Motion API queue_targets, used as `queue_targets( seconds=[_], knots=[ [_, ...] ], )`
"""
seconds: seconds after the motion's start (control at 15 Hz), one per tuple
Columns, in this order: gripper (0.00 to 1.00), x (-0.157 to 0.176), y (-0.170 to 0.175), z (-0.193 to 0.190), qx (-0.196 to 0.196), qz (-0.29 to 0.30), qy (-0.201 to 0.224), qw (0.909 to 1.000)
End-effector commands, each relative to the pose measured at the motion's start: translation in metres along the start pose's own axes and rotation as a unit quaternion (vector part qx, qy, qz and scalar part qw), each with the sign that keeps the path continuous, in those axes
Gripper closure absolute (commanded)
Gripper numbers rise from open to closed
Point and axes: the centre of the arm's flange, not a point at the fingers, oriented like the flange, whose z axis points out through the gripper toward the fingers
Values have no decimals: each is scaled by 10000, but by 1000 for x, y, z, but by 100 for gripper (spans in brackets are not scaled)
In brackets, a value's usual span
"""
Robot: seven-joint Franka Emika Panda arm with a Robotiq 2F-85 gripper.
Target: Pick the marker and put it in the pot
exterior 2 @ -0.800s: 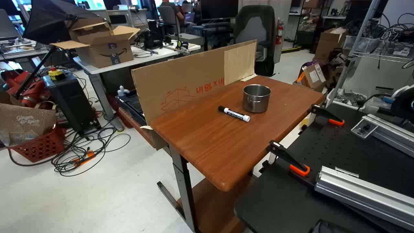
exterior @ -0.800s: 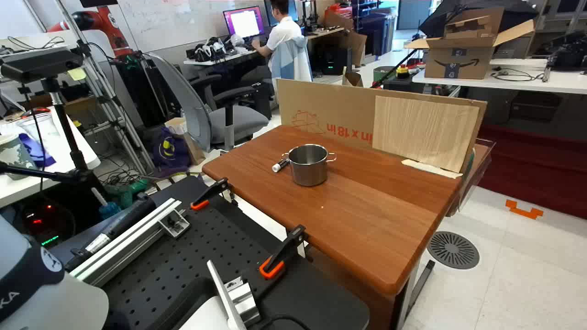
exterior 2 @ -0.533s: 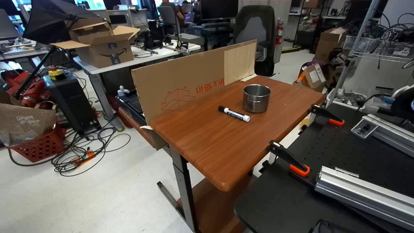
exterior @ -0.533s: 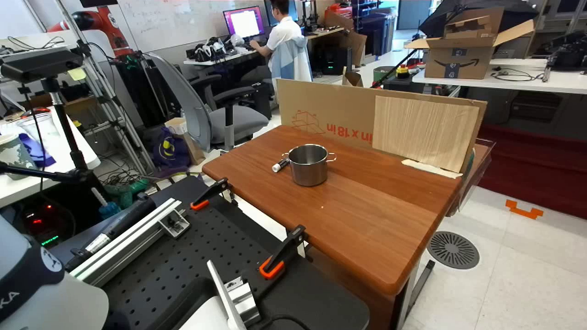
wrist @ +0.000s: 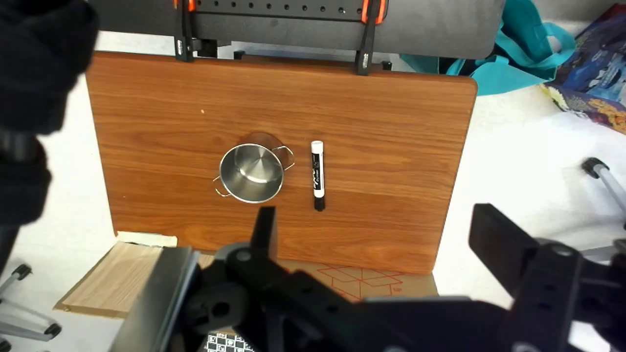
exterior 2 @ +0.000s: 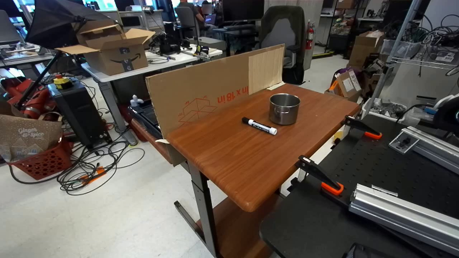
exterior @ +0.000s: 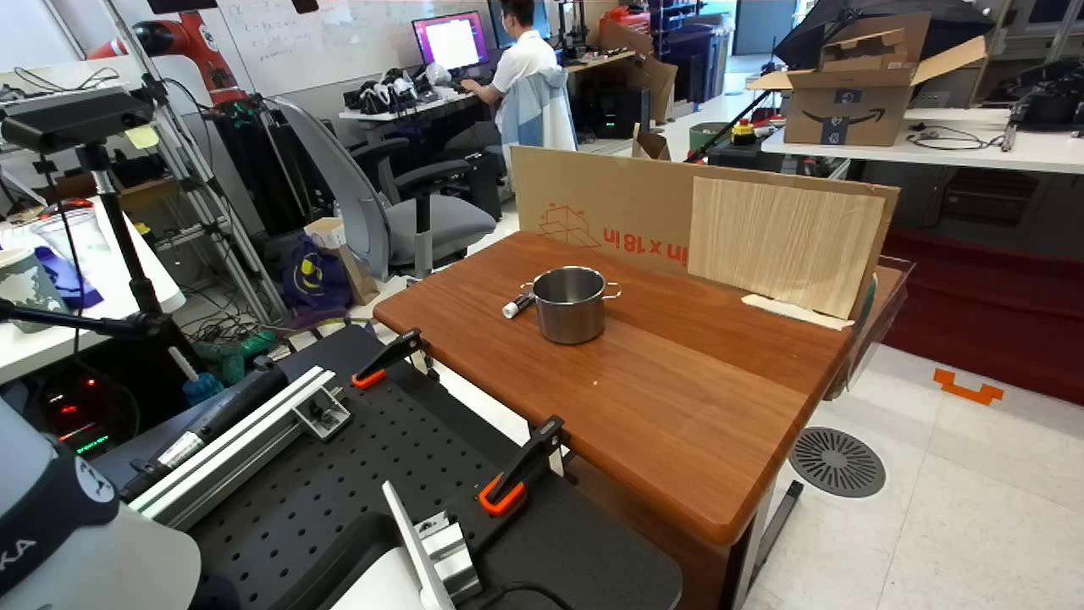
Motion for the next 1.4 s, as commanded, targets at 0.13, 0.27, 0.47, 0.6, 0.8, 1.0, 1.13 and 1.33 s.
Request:
queue_targets(
  seconds=[0.13, 0.27, 0.47, 0.6, 0.8, 1.0, 1.13, 1.33],
  knots=[
    [0, 11, 22, 41, 372, -200, 220, 9989],
    [0, 18, 33, 57, 492, -227, 335, 9980],
    [0, 30, 48, 80, 750, -238, 460, 9958],
    [0, 40, 56, 94, 923, -232, 519, 9941],
    [0, 59, 67, 117, 1199, -186, 604, 9908],
    [0, 73, 74, 145, 1435, -129, 531, 9881],
    [0, 82, 78, 163, 1534, -101, 422, 9872],
    [0, 97, 78, 188, 1679, -64, 247, 9855]
  ],
)
